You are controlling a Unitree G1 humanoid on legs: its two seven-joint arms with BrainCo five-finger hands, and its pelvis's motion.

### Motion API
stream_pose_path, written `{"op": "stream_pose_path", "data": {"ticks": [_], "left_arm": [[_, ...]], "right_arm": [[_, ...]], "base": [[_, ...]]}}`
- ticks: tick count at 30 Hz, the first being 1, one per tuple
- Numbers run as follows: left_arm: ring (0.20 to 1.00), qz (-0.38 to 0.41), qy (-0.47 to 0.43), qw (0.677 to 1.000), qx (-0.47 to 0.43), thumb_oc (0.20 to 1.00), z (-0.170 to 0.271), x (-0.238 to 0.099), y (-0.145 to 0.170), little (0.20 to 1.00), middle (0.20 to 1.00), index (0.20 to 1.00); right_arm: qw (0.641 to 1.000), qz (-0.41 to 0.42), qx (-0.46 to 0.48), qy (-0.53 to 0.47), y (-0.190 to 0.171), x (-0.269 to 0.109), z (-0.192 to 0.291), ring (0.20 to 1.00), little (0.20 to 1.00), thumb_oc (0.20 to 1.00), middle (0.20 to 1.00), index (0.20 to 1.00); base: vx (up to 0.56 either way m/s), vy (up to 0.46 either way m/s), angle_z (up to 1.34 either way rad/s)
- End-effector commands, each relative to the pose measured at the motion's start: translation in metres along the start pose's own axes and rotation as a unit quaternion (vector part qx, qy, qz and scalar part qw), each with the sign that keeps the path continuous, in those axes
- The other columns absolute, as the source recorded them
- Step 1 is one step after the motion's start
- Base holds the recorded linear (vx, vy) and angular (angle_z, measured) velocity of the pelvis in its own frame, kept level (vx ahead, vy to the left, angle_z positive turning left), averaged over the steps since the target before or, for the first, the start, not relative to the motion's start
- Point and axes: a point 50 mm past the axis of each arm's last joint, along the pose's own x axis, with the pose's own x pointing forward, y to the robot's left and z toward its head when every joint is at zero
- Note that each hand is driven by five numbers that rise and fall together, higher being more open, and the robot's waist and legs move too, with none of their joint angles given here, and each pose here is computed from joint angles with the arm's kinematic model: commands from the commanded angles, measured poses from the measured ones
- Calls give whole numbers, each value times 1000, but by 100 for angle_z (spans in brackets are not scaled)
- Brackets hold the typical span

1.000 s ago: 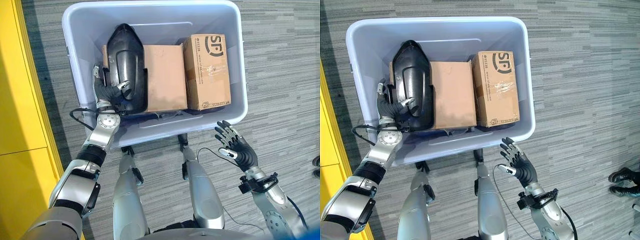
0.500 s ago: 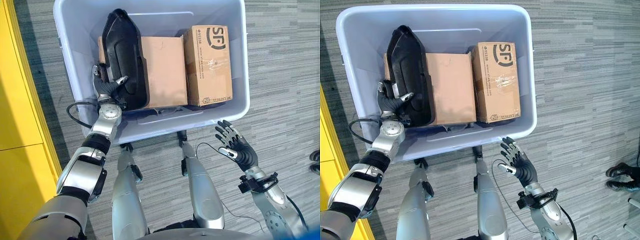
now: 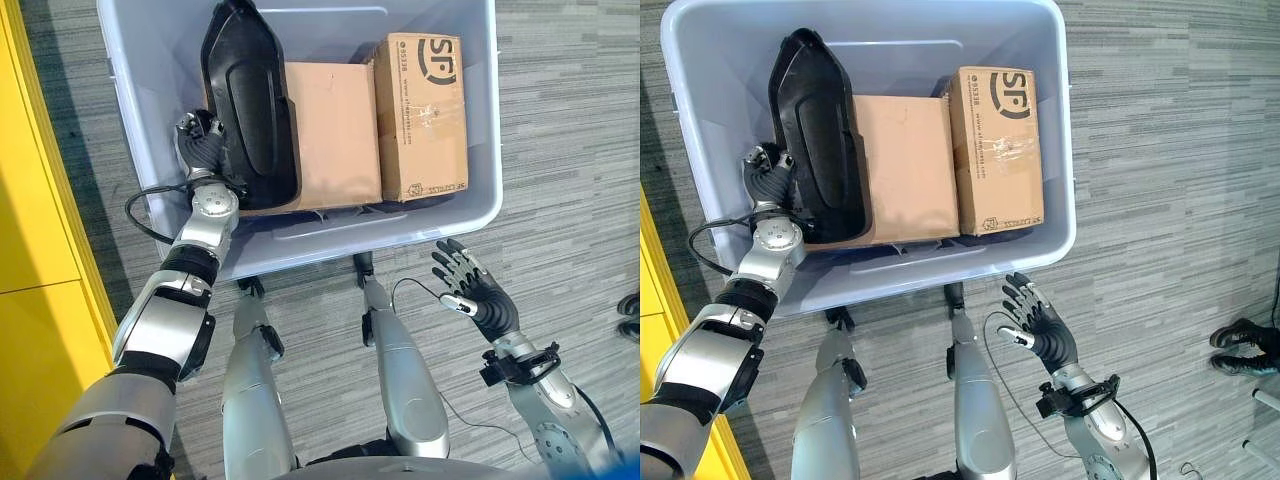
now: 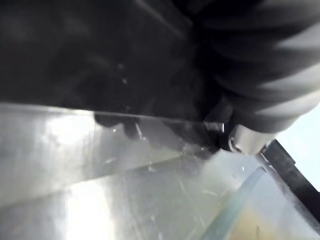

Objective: Move parts from the plastic box to the shelf.

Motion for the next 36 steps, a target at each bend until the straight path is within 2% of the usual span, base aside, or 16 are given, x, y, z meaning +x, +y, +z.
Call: {"op": "stream_pose_path", "data": {"ticks": [1, 15, 19, 27, 32, 36], "left_arm": [[200, -19, 86, 995, 49, 200, -47, -14, 9, 200, 200, 200], [200, -66, 38, 995, 62, 200, -68, -51, 22, 200, 200, 200], [200, -62, -21, 998, 22, 200, -49, -56, 32, 200, 200, 200], [200, -56, -141, 988, 19, 200, -3, -57, 42, 200, 200, 200], [200, -60, -185, 981, 2, 200, 16, -58, 43, 200, 200, 200], [200, -98, -216, 970, -60, 200, 30, -74, 42, 200, 200, 200]], "right_arm": [[1000, -15, -9, -18, -11, -11, 11, 1000, 1000, 1000, 1000, 1000], [999, -29, -13, -5, -17, -11, 6, 1000, 1000, 1000, 1000, 1000], [999, -38, -12, -1, -20, -13, 5, 1000, 1000, 1000, 1000, 1000], [999, -45, -23, 7, -27, -18, 4, 1000, 1000, 1000, 1000, 1000], [999, -48, -21, 9, -29, -18, 3, 1000, 1000, 1000, 1000, 1000], [998, -54, -23, 13, -31, -19, 1, 1000, 1000, 1000, 1000, 1000]], "base": [[0, 0, 0], [1, 1, 0], [0, 0, 0], [0, 0, 0], [-44, -8, 0], [9, -19, 0]]}}
